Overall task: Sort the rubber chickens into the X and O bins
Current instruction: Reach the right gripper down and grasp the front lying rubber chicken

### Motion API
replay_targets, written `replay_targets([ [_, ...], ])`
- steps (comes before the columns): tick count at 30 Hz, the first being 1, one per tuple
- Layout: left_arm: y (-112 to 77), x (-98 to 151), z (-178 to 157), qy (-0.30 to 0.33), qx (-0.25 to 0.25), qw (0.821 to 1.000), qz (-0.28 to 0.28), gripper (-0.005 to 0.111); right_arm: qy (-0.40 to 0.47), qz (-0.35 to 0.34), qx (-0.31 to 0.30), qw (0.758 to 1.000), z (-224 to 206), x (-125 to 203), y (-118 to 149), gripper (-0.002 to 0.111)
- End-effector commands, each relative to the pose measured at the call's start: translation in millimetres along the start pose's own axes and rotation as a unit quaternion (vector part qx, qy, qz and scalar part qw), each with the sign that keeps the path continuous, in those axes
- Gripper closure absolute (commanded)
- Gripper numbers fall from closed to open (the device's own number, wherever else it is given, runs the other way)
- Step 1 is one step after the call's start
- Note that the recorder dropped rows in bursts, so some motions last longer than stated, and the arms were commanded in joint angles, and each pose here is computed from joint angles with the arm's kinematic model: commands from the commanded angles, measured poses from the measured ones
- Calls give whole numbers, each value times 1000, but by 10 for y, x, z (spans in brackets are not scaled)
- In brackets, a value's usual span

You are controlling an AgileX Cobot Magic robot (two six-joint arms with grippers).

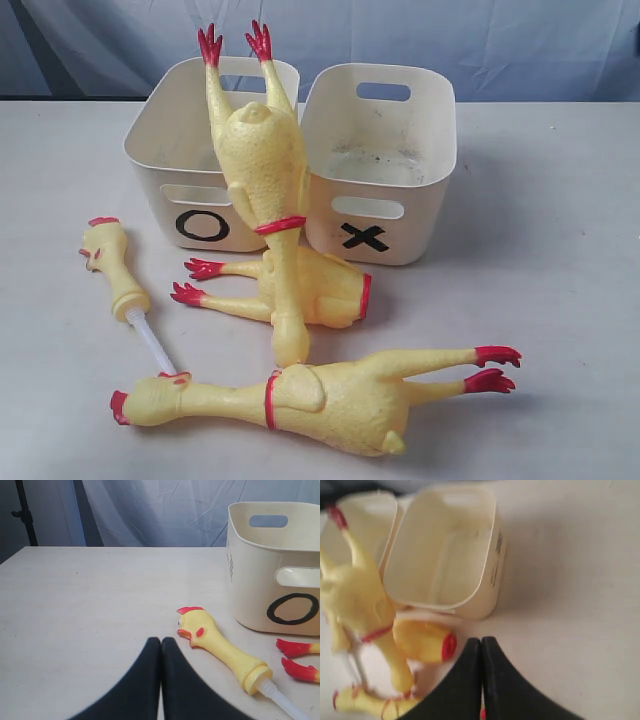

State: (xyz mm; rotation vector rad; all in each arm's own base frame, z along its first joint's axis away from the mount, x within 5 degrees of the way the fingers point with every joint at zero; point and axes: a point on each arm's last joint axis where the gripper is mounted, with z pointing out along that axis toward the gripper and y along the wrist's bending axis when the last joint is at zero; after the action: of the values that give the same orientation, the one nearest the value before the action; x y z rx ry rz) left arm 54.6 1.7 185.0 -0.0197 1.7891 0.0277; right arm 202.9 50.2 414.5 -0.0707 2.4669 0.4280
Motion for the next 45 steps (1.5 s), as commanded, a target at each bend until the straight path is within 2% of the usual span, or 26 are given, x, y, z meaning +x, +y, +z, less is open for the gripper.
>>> replay_targets([
  [1, -4, -18, -4, -7, 3, 1000, -3, 107, 89, -154, -103, 979, 441, 13, 188, 109],
  [3, -4, -18, -4, -7, 3, 1000, -3, 107, 118, -188, -134, 966, 615, 85, 291, 109],
  [6, -4, -18, -4, -7, 3, 1000, -4, 107, 153, -231, -146, 949, 915, 239, 406, 109],
  [10, -4, -18, -4, -7, 3, 1000, -3, 107, 174, -304, -106, 931, 1403, 428, 445, 109],
  [13, -4, -18, -4, -7, 3, 1000, -3, 107, 210, -383, -105, 893, 1741, 651, 485, 109],
  [18, -4, -18, -4, -7, 3, 1000, -3, 107, 239, -384, -166, 876, 2091, 868, 735, 109],
  [21, -4, -18, -4, -7, 3, 1000, -3, 107, 238, -384, -179, 874, 2178, 934, 831, 109],
  [23, -4, -18, -4, -7, 3, 1000, -3, 107, 242, -400, -188, 864, 2204, 986, 883, 98],
  [27, -4, -18, -4, -7, 3, 1000, -3, 107, 238, -403, -245, 849, 2118, 990, 1090, 53],
  [30, -4, -18, -4, -7, 3, 1000, -3, 107, 265, -402, -295, 825, 2009, 1079, 1250, 14],
  [31, -4, -18, -4, -7, 3, 1000, -3, 107, 273, -413, -301, 815, 1989, 1128, 1288, 8],
  [32, -4, -18, -4, -7, 3, 1000, -3, 107, 283, -432, -297, 803, 1975, 1176, 1304, 6],
  [36, -4, -18, -4, -7, 3, 1000, -3, 107, 310, -524, -235, 758, 2039, 1342, 1300, 10],
  [40, -4, -18, -4, -7, 3, 1000, -3, 107, 327, -590, -192, 713, 2144, 1481, 1323, 22],
  [45, -4, -18, -4, -7, 3, 1000, -3, 107, 307, -632, -176, 690, 2314, 1611, 1421, 24],
])
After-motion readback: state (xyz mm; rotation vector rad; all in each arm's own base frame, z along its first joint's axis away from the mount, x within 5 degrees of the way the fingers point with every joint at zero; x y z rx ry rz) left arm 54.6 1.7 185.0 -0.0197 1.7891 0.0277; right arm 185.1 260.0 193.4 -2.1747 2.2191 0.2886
